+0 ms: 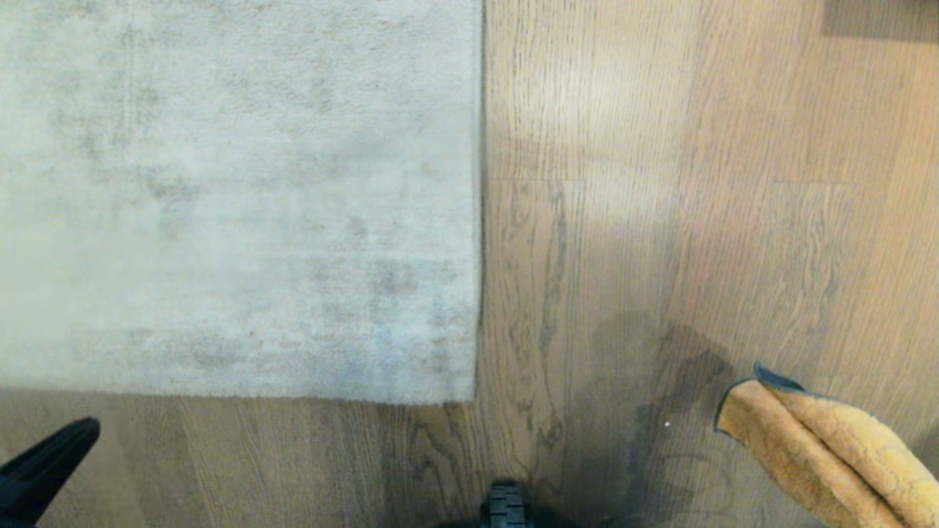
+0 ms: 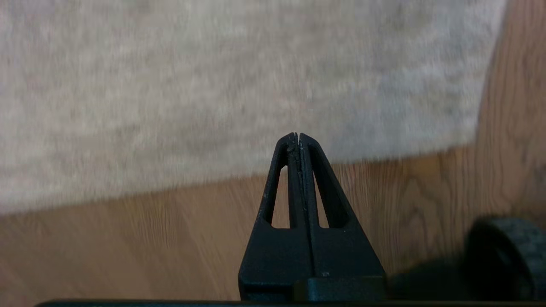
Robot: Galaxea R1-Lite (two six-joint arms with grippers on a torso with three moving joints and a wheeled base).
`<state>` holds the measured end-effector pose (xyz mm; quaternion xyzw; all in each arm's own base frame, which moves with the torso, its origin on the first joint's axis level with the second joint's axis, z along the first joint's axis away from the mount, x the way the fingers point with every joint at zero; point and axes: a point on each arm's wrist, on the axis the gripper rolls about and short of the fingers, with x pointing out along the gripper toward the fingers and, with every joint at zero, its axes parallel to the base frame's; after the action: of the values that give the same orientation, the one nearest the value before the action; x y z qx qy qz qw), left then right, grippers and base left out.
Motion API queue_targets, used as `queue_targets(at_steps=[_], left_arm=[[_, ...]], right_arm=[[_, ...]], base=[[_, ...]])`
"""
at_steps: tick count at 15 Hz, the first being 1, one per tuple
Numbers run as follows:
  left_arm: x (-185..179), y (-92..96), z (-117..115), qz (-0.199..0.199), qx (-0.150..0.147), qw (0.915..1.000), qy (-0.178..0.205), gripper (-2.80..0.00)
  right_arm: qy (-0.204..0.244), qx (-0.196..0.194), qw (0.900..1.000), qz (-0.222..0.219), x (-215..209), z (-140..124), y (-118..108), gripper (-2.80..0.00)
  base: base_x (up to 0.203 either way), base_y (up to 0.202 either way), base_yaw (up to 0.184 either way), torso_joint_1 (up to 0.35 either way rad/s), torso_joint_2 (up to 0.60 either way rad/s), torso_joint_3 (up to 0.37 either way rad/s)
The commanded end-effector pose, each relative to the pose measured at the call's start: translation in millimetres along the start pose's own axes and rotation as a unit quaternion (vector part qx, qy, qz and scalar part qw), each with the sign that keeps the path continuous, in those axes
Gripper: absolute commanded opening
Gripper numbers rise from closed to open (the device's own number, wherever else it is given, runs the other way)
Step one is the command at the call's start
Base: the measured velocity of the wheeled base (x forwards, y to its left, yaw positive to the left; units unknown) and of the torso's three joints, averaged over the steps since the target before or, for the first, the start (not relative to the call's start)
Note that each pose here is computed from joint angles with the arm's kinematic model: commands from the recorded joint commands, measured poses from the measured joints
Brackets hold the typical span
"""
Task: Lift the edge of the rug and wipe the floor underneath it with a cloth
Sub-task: Put down the rag
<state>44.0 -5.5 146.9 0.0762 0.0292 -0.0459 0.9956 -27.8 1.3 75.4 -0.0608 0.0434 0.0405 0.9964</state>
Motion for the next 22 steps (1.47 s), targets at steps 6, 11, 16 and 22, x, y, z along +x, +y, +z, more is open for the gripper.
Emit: queue_targets(at_steps=[6,11,16,22], left_arm=[[-38,-5.0,-51,-0.009,-0.008,0.9998,0.013,-2.8],[-39,-7.7,-64,-0.027,-0.007,0.9968,0.075,-2.8],[-48,-10.1,-71,0.028,-0.021,0.9971,0.068,-2.8],[-61,-11.8,-74,0.041,-0.033,0.9984,-0.019,-2.8]], right_arm=[[0.001,-0.001,1.0,0.001,0,0,0,-2.8],[0.001,-0.001,1.0,0.001,0,0,0,-2.8],[0.001,-0.001,1.0,0.001,0,0,0,-2.8],[0.001,-0.001,1.0,0.001,0,0,0,-2.8]], base=[[0.0,0.0,0.0,0.0,0.0,0.0],[0.0,0.0,0.0,0.0,0.0,0.0],[0.0,0.0,0.0,0.0,0.0,0.0],[0.0,0.0,0.0,0.0,0.0,0.0]])
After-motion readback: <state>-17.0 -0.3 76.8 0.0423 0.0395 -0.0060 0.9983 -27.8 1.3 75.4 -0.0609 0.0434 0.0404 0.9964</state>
